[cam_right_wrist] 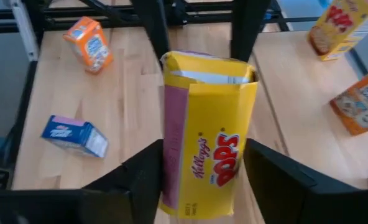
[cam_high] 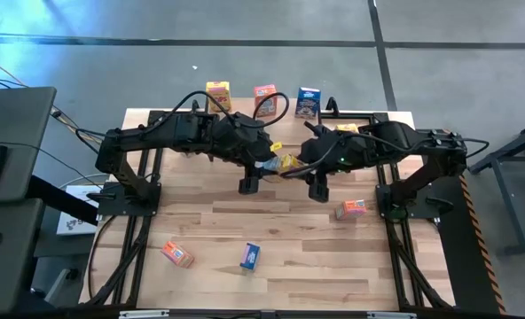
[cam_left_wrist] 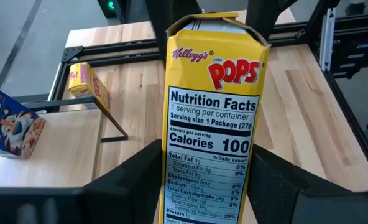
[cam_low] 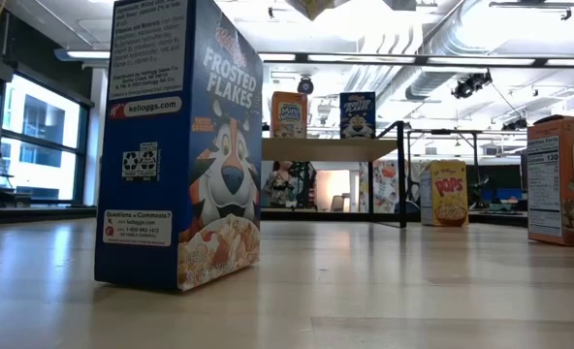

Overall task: Stack cereal on shelf
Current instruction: Put the bottom yellow cereal box aligned with the other yellow cereal box on the shelf

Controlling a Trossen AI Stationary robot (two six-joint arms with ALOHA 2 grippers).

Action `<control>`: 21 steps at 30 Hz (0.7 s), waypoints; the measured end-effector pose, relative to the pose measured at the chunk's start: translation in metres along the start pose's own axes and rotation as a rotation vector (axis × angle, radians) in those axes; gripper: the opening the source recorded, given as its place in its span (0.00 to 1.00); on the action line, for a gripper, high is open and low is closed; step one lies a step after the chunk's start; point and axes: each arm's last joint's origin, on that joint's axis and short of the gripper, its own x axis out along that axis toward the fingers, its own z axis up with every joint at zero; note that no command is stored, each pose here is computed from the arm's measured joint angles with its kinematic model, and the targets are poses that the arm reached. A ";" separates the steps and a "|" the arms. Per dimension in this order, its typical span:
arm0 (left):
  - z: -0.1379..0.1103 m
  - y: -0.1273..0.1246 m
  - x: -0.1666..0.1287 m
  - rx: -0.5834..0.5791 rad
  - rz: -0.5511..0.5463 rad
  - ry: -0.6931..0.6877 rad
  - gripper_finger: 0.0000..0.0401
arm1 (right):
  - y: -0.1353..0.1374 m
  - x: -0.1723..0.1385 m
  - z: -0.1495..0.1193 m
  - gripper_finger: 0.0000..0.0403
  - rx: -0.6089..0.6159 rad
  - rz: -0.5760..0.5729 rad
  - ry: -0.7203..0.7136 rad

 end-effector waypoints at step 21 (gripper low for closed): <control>-0.004 0.001 -0.019 -0.008 0.027 -0.014 0.42 | -0.019 -0.068 -0.006 0.58 0.053 -0.022 -0.220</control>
